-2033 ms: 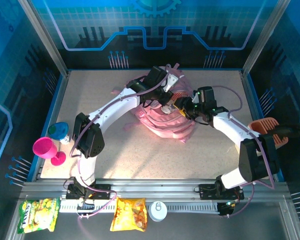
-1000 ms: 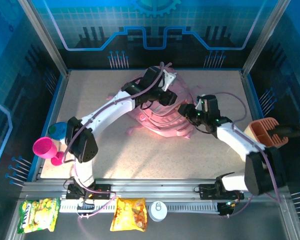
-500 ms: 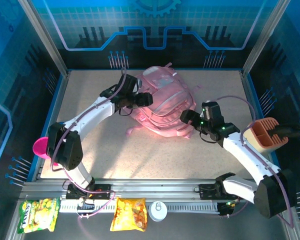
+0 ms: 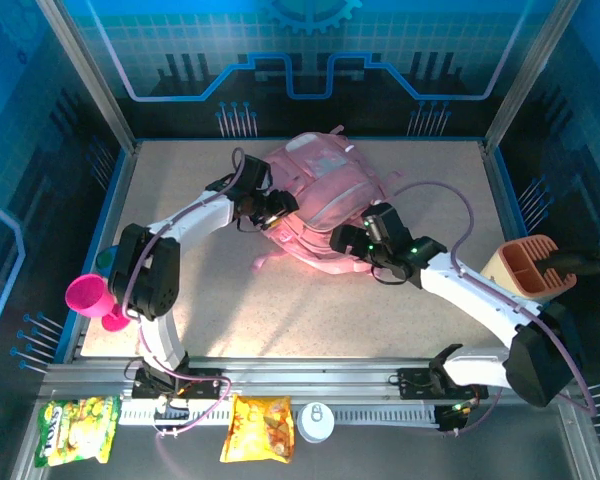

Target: Pack the student bag

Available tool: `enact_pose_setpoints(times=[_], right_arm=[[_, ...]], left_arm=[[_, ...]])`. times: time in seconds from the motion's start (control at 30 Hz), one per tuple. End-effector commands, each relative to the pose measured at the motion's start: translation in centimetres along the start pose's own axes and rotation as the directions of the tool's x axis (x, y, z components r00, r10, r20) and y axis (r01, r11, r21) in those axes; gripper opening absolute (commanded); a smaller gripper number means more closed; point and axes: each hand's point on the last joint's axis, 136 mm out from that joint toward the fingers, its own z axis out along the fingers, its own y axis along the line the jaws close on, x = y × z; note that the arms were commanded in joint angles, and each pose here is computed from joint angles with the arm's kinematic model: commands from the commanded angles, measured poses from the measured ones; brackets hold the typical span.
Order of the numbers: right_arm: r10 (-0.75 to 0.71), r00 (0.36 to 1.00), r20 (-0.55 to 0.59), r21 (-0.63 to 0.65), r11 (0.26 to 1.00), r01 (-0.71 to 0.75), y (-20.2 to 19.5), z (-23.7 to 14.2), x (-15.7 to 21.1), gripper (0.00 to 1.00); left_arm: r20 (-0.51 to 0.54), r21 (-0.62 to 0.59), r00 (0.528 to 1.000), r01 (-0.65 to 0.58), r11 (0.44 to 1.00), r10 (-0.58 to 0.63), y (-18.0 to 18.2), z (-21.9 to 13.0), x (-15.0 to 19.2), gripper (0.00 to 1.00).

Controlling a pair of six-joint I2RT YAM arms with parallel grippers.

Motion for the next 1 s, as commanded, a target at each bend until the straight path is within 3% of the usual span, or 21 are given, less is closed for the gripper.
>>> enact_pose_setpoints(times=[0.0,0.47,0.73,0.97], right_arm=[[-0.008,0.999,0.033,0.018,1.0,0.008,1.0,0.0,-0.7,0.93],[-0.051,0.999,-0.002,0.001,0.999,0.051,3.4,1.6,0.3,0.87],[-0.108,0.989,0.099,0.103,0.99,0.097,4.4,1.9,0.5,0.76],[-0.064,0.993,0.101,0.101,0.993,0.053,6.9,4.6,1.1,0.56]], left_arm=[[-0.024,0.078,1.0,0.007,0.997,-0.005,-1.7,-0.1,-0.8,0.51],[-0.101,0.149,0.995,0.037,0.988,-0.022,-3.0,1.3,-0.8,0.24],[-0.106,0.253,0.992,0.089,0.963,-0.064,-5.1,-0.4,-0.3,0.0],[-0.111,0.297,0.991,0.11,0.949,-0.08,-6.4,-1.4,0.6,0.0]])
